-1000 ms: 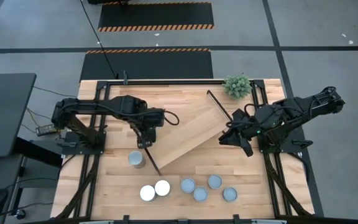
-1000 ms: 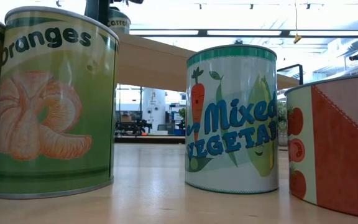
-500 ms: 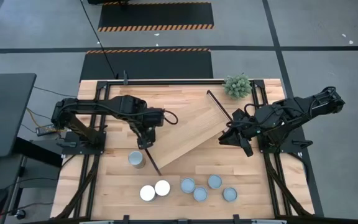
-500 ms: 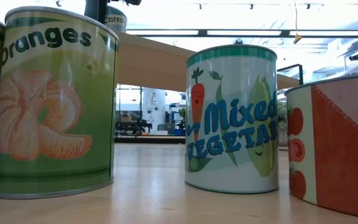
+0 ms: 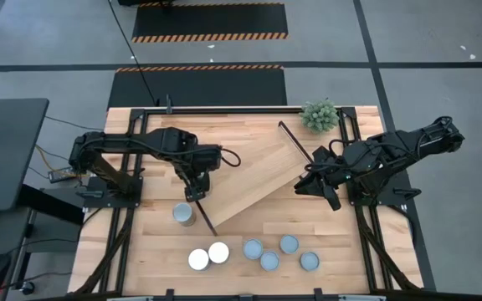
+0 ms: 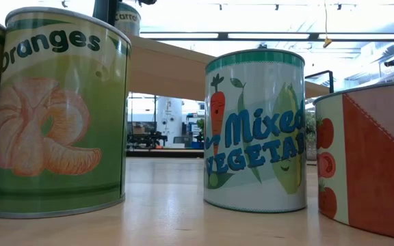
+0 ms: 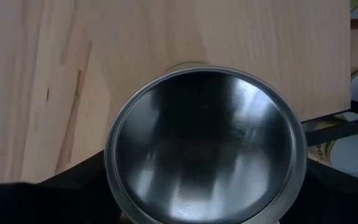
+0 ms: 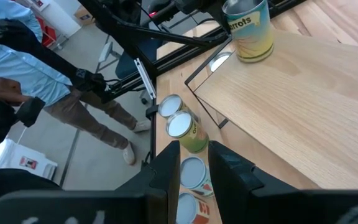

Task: Pick and place cans onto a shelf
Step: Put the canned carrots on the shelf

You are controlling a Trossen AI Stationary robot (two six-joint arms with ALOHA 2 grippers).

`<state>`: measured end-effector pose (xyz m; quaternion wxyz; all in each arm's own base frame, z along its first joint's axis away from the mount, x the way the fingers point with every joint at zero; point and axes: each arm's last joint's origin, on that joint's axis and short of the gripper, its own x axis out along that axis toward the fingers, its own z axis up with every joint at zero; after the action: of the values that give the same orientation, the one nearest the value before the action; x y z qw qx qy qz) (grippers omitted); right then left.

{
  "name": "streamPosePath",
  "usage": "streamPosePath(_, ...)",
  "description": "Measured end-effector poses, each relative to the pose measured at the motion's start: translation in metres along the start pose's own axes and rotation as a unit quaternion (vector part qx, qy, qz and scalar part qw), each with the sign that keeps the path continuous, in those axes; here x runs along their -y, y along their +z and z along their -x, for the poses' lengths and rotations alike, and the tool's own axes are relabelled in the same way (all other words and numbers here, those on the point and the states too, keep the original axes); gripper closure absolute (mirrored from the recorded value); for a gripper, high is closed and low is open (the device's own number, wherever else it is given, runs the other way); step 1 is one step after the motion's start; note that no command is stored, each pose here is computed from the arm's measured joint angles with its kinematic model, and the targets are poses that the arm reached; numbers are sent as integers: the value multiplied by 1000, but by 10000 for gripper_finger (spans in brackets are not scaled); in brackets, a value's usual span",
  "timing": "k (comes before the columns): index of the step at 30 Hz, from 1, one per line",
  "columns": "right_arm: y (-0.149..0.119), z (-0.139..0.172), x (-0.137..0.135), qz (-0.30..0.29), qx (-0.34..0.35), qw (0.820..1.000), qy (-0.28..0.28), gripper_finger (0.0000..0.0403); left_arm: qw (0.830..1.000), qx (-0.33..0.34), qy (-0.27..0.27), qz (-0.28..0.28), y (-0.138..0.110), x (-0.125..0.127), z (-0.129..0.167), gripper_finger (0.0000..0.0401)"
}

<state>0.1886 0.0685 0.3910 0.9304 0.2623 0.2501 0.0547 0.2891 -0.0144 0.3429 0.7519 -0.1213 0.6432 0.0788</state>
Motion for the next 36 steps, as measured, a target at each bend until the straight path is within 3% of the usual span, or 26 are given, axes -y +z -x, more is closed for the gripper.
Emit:
streamPosePath(18,1,0,-1,10,4,1000,6,313,999,0,2,35,0,1,0,82)
streamPosePath(25,1,0,-1,17,4,1000,6,313,999,-2,12,36,1,1,-3,12)
streamPosePath(36,1,0,-1,29,5,1000,6,313,999,-9,20,49,-2,-1,-2,3)
